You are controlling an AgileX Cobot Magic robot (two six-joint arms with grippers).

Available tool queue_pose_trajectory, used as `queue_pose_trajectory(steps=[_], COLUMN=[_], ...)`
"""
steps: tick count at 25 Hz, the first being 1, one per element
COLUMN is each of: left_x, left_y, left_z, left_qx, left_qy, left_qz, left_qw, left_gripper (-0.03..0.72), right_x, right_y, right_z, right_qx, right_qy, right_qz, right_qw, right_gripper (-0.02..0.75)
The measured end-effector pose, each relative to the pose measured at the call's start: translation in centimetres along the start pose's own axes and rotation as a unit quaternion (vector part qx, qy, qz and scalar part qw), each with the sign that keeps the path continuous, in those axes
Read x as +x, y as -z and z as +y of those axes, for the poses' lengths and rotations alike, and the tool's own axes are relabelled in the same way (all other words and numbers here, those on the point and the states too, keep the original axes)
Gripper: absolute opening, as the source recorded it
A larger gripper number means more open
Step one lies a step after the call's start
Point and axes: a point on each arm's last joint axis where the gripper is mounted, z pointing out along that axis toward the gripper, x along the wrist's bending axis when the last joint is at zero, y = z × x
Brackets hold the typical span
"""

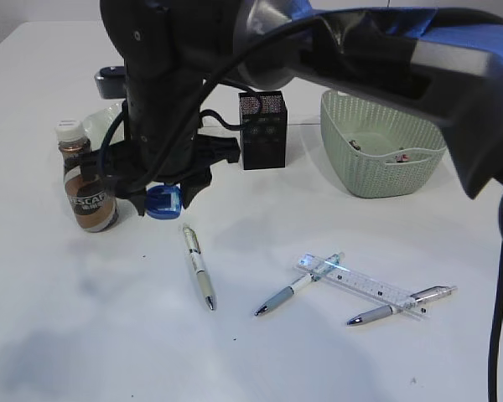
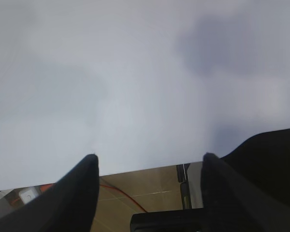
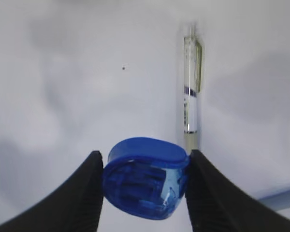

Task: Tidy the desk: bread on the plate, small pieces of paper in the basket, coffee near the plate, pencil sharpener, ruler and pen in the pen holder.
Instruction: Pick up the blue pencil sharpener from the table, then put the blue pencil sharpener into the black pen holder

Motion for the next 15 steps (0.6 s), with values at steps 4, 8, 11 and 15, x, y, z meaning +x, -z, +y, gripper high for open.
queue_pose_trajectory(steps=[4,8,11,15], left_x=[0.0,0.0,0.0,0.0], left_y=[0.0,0.0,0.0,0.0], left_z=[0.0,0.0,0.0,0.0], left_qx=[0.0,0.0,0.0,0.0], left_qy=[0.0,0.0,0.0,0.0], left_qz=[0.0,0.0,0.0,0.0], left_qw=[1.0,1.0,1.0,1.0], left_gripper=[0.466,0.466,0.466,0.466], right_x=[-0.1,-0.4,-1.1,-2.3], right_y=[1.6,3.1,4.3,5.5], right_z=[1.1,2.1,3.0,4.1], right_qx=[-0.04,-0.076,-0.103,-0.127], right_qy=[0.008,0.012,0.007,-0.002], right_qz=[-0.01,-0.023,-0.031,-0.037], right_qw=[0.999,0.997,0.994,0.991], right_gripper=[0.386,0.386,0.386,0.386])
